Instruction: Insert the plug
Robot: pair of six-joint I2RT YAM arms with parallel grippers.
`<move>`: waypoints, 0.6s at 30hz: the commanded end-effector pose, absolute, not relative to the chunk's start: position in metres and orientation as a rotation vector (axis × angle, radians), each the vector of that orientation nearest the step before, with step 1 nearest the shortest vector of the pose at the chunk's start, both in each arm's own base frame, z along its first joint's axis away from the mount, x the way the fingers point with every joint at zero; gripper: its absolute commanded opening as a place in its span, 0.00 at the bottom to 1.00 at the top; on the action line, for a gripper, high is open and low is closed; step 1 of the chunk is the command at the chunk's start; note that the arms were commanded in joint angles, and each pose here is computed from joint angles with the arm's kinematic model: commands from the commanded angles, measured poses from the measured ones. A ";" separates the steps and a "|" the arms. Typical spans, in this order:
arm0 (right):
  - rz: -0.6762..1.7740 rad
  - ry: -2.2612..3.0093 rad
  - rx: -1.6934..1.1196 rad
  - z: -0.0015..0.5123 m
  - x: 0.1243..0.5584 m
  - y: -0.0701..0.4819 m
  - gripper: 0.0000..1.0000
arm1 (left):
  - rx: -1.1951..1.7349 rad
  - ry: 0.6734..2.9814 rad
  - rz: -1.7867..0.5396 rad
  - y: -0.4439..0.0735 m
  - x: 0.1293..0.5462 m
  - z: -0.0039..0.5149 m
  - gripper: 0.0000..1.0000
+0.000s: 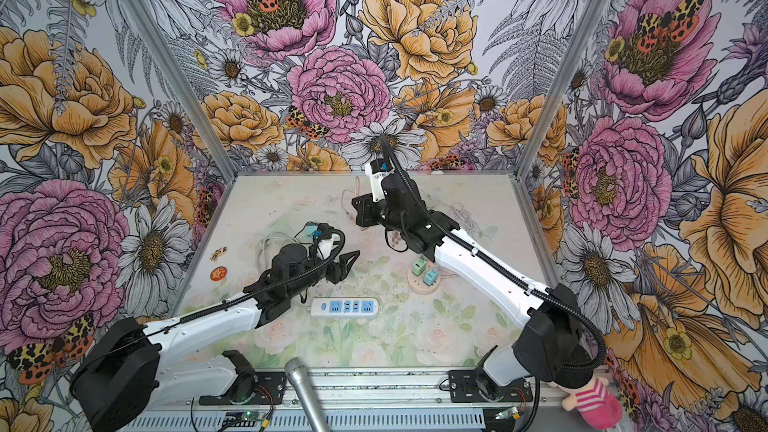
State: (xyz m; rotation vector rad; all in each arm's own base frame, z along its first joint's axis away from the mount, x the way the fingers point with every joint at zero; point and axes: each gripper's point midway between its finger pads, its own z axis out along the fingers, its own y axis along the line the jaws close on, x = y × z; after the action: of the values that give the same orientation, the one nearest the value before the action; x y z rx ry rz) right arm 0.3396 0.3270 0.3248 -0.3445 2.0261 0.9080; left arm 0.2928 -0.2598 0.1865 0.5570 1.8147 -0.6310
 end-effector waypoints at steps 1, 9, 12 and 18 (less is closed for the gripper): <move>0.945 1.986 -0.332 0.342 0.331 0.326 0.00 | 0.605 1.679 -0.650 -0.274 0.296 0.221 0.63; 0.977 1.995 -0.332 0.342 0.323 0.329 0.00 | 0.671 1.612 -0.639 -0.289 0.303 0.237 0.62; 0.988 1.994 -0.331 0.344 0.320 0.330 0.00 | 0.694 1.589 -0.638 -0.296 0.306 0.238 0.62; 1.009 1.988 -0.322 0.348 0.317 0.328 0.00 | 0.693 1.561 -0.636 -0.304 0.314 0.240 0.61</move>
State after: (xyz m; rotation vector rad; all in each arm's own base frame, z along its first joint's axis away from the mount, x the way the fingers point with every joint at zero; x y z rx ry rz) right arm 0.3281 0.3309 0.3227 -0.3227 2.0506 0.9542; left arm 0.3140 -0.2951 0.2174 0.6774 1.6563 -0.6168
